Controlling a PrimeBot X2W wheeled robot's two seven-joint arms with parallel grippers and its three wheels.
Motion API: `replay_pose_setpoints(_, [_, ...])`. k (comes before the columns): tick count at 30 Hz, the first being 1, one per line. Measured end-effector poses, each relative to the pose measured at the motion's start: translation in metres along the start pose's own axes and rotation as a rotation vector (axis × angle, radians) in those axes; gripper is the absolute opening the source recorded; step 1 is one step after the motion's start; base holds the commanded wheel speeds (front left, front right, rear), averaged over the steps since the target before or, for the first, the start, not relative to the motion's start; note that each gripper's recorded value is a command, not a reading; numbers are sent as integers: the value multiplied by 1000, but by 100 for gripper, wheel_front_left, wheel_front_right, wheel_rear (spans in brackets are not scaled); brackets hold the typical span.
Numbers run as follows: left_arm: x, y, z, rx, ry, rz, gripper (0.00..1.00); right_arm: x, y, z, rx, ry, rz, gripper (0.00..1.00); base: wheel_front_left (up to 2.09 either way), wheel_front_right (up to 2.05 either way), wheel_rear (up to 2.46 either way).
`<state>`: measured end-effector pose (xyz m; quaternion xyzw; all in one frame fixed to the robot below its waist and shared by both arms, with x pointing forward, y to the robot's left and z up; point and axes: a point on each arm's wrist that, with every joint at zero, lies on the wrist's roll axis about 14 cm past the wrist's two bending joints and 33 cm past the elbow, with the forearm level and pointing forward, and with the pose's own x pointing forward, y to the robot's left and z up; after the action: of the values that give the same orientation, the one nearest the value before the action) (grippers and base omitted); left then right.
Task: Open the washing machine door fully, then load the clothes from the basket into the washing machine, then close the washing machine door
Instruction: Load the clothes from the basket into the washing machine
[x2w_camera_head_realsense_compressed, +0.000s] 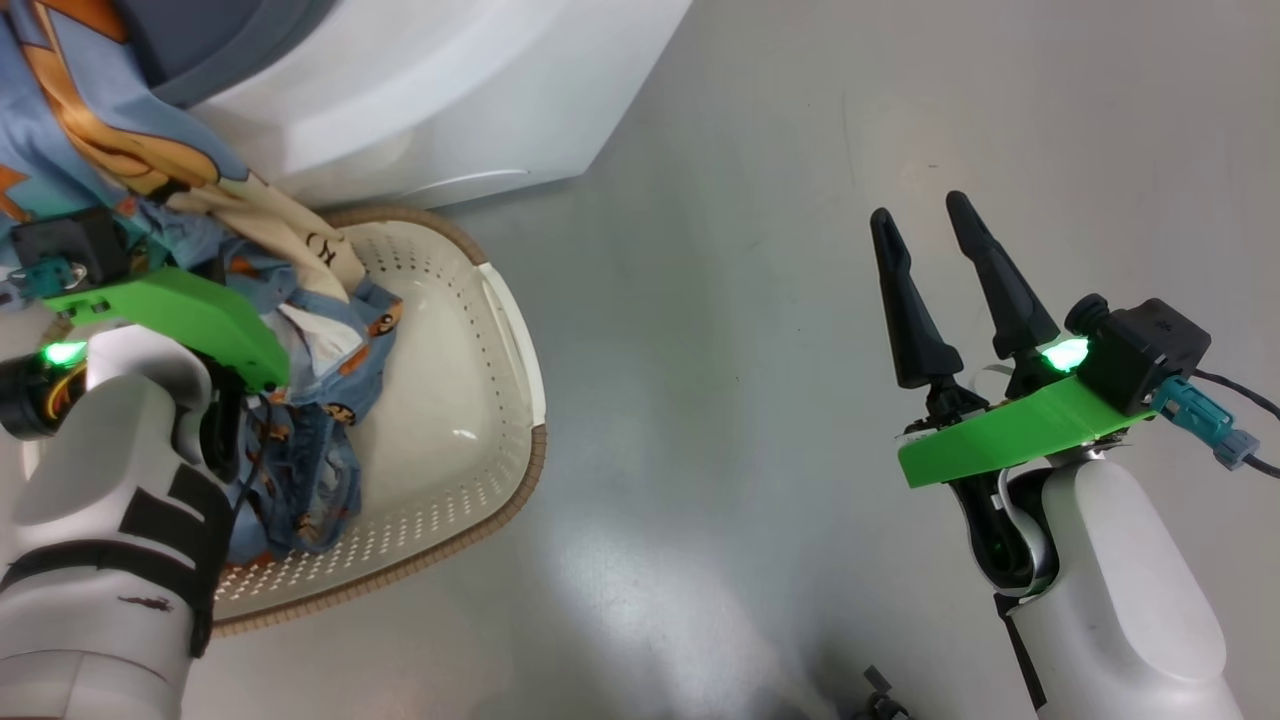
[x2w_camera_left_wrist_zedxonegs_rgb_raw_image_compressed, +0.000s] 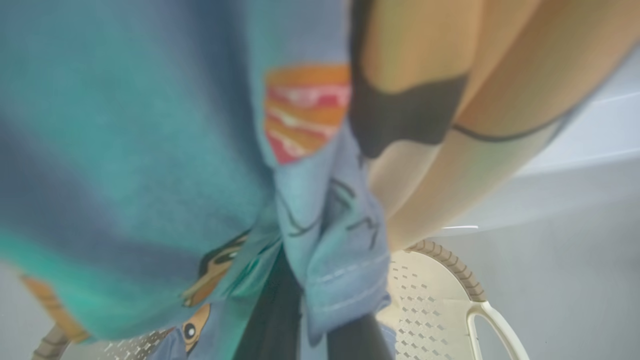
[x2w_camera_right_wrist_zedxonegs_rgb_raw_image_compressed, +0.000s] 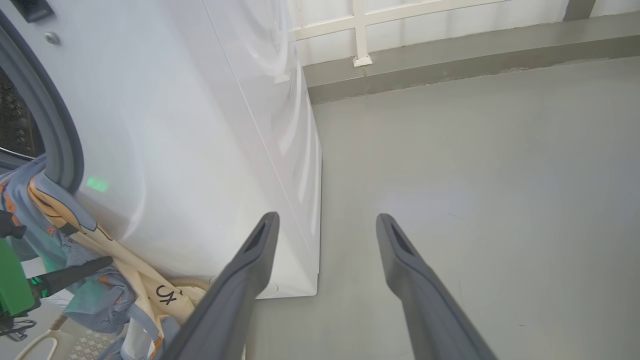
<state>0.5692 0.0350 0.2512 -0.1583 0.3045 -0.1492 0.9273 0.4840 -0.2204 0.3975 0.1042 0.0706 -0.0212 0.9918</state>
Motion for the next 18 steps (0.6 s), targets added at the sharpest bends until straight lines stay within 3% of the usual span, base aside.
replay_pose_setpoints(18, [-38,-10,33,-3,-187,-78,0,3,13,10,20,-29,29,100,0,0,0])
